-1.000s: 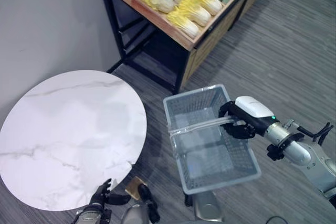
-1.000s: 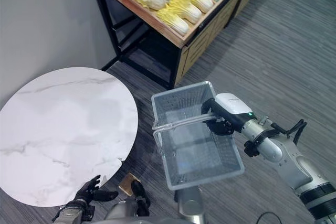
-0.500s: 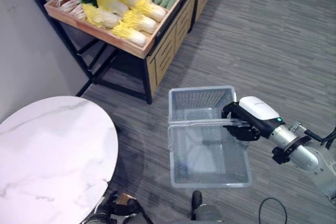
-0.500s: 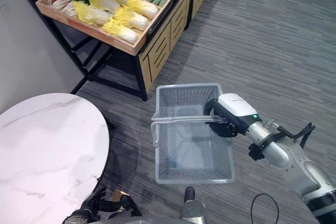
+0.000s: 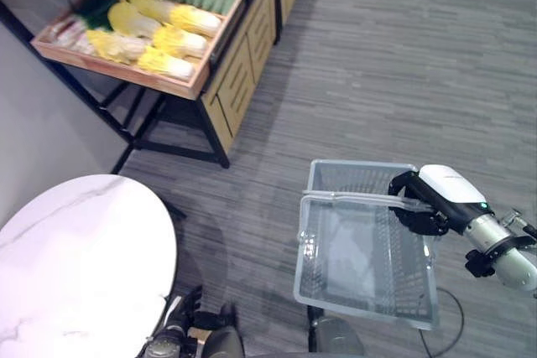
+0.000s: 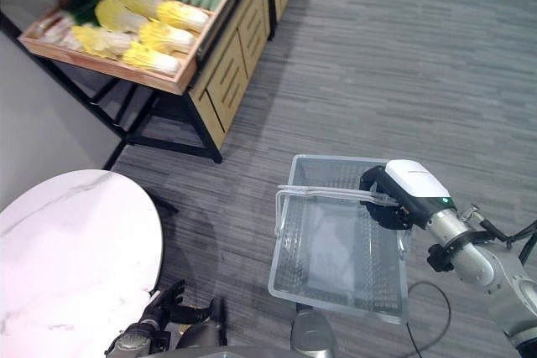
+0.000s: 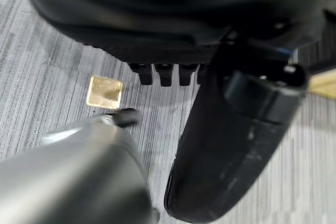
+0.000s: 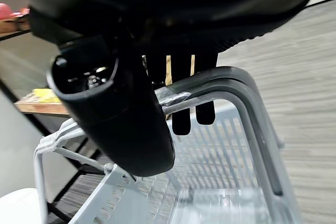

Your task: Get the vegetables into the basket

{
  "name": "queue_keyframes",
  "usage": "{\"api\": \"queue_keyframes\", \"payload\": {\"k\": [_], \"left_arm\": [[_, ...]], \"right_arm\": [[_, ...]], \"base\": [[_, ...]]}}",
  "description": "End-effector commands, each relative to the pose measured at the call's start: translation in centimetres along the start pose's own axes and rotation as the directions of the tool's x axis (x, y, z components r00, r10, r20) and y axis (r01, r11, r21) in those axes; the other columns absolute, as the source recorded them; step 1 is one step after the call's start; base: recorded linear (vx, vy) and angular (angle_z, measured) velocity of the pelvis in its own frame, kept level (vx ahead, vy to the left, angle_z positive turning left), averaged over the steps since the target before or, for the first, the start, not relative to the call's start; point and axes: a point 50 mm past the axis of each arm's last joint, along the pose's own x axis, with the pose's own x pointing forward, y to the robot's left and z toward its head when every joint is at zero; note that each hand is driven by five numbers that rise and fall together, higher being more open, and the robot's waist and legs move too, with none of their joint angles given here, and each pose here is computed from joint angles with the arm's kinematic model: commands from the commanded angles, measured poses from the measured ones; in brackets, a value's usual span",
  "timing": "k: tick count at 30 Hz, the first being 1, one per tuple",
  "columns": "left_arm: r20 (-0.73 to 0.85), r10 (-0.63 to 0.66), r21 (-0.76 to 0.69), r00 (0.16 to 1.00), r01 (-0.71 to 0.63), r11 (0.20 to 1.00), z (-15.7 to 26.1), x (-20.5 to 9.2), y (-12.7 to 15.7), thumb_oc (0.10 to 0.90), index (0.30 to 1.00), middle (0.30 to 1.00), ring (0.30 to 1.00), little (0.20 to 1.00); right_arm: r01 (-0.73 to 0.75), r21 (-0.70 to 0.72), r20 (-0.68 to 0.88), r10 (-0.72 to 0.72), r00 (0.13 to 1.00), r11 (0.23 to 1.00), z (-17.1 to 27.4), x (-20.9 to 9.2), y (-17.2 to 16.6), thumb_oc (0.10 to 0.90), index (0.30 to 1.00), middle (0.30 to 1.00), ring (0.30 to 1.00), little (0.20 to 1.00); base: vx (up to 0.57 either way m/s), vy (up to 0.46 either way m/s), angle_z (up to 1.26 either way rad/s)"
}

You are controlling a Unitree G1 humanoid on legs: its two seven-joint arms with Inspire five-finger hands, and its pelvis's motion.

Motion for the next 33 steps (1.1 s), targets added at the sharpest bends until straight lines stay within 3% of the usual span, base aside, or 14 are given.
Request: {"api": "queue_keyframes", "payload": {"k": [1,6,13,15,19,21,24,27,33], "left_arm": [[0.053,0.071,0.016,0.996,-0.072,0.997,0.4,-0.3,2.3,0.900,1.000,1.000,1.000,1.000],[0.072,0.025,0.050,0.997,-0.029,0.998,1.2,0.0,1.5,0.900,1.000,1.000,1.000,1.000],[0.084,0.071,0.062,0.994,-0.077,0.995,1.7,0.0,3.0,0.900,1.000,1.000,1.000,1.000],[0.077,0.129,0.039,0.989,-0.133,0.990,1.4,-0.3,4.6,0.900,1.000,1.000,1.000,1.000],[0.068,0.143,0.025,0.987,-0.145,0.989,0.9,-0.6,5.0,0.900,1.000,1.000,1.000,1.000],[0.043,0.126,0.033,0.991,-0.128,0.991,0.0,-0.7,4.4,0.900,1.000,1.000,1.000,1.000],[0.017,0.117,0.041,0.993,-0.118,0.992,-0.7,-0.8,4.1,0.900,1.000,1.000,1.000,1.000],[-0.017,0.086,0.066,0.996,-0.085,0.994,-1.6,-0.9,3.1,0.900,1.000,1.000,1.000,1.000],[-0.037,0.072,0.066,0.997,-0.069,0.995,-2.2,-1.0,2.3,0.900,1.000,1.000,1.000,1.000]], "right_arm": [[0.376,-0.036,0.251,-0.356,0.900,0.926,3.8,1.2,-8.0,0.400,0.300,0.300,0.300,0.300],[0.352,-0.040,0.186,-0.339,0.922,0.935,2.7,0.7,-7.2,0.400,0.300,0.300,0.300,0.300],[0.363,0.051,0.151,-0.367,0.918,0.930,2.4,1.6,-5.6,0.400,0.300,0.300,0.300,0.300],[0.333,0.080,0.087,-0.340,0.936,0.939,1.3,2.5,-3.9,0.400,0.300,0.300,0.300,0.300],[0.294,0.064,-0.042,-0.291,0.956,0.954,-1.2,2.3,-1.9,0.400,0.300,0.300,0.300,0.300],[0.262,0.058,-0.194,-0.247,0.950,0.963,-4.0,1.4,0.5,0.400,0.300,0.300,0.300,0.300],[0.251,0.078,-0.251,-0.225,0.942,0.965,-4.9,0.9,1.7,0.400,0.300,0.300,0.300,0.300],[0.223,0.175,-0.394,-0.140,0.908,0.959,-6.6,-0.1,5.8,0.400,0.300,0.300,0.300,0.300],[0.196,0.277,-0.519,-0.026,0.855,0.941,-7.3,-1.4,10.6,0.400,0.300,0.300,0.300,0.300]], "base": [[0.20,0.157,-0.76],[0.20,0.313,-1.11],[0.03,0.176,-0.60],[0.01,0.120,-0.89],[0.03,0.034,-0.48],[0.10,-0.006,0.01],[0.06,-0.037,0.07],[0.03,-0.065,0.08],[0.02,-0.048,0.06]]}}
